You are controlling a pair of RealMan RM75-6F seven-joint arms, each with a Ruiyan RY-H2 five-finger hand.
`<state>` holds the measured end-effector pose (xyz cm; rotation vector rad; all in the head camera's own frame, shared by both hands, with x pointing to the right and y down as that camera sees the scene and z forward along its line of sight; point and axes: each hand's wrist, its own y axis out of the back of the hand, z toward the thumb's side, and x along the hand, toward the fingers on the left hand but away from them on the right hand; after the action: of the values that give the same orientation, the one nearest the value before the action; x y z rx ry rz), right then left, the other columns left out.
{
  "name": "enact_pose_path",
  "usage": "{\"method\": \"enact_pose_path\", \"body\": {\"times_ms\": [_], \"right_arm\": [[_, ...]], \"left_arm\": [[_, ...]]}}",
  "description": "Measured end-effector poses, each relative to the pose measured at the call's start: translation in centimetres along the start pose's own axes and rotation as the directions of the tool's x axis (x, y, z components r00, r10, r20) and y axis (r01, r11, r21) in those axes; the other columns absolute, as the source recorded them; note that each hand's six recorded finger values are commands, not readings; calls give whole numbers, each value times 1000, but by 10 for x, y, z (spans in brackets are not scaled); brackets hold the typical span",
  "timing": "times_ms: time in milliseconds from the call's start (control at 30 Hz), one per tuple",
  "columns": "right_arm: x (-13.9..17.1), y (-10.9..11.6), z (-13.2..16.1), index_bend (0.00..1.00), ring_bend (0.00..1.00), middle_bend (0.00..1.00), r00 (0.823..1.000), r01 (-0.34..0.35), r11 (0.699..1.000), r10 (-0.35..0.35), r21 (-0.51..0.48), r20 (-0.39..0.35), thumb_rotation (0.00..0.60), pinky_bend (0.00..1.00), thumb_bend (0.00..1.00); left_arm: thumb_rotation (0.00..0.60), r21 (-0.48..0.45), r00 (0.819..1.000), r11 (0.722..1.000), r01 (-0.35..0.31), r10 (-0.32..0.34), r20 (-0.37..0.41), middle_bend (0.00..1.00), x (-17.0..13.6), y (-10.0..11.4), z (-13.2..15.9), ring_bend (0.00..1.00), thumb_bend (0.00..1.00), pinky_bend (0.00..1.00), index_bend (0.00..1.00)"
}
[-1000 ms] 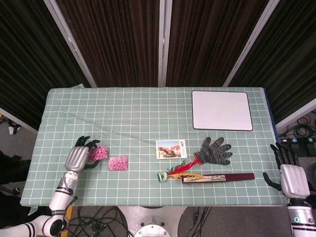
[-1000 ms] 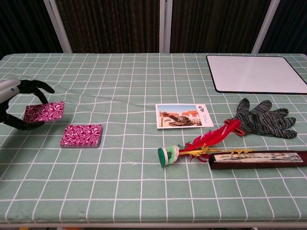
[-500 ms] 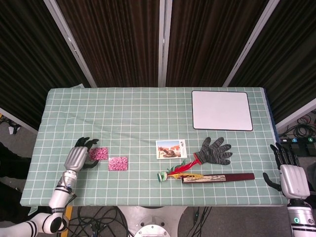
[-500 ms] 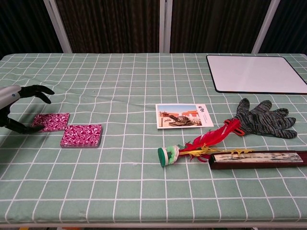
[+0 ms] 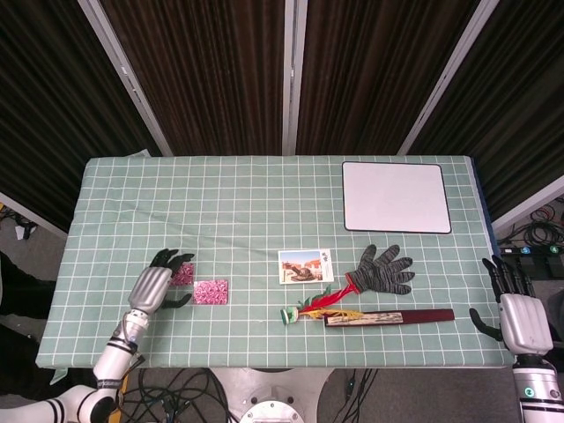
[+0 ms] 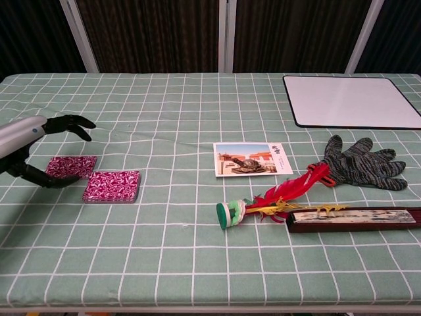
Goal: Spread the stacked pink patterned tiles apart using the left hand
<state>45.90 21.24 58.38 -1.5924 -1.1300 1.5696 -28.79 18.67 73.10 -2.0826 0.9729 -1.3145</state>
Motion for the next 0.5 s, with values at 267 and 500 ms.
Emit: {"method": "enact_pose_path", "body": {"times_ms": [267,500], "right_arm": [[0,0,-4,0,0,0,1000,2,1000,-2,-6,7,600,0,228],[0,1,-6,0,0,0,1000,6,1000,-6,-9,9,600,0,228]], "left_arm": [[600,21,999,999,47,-47,21,211,2,-20,26,52,239,56,137],[600,30,997,997,72,-73,23,211,8,-34,34,52,239,56,137]]}}
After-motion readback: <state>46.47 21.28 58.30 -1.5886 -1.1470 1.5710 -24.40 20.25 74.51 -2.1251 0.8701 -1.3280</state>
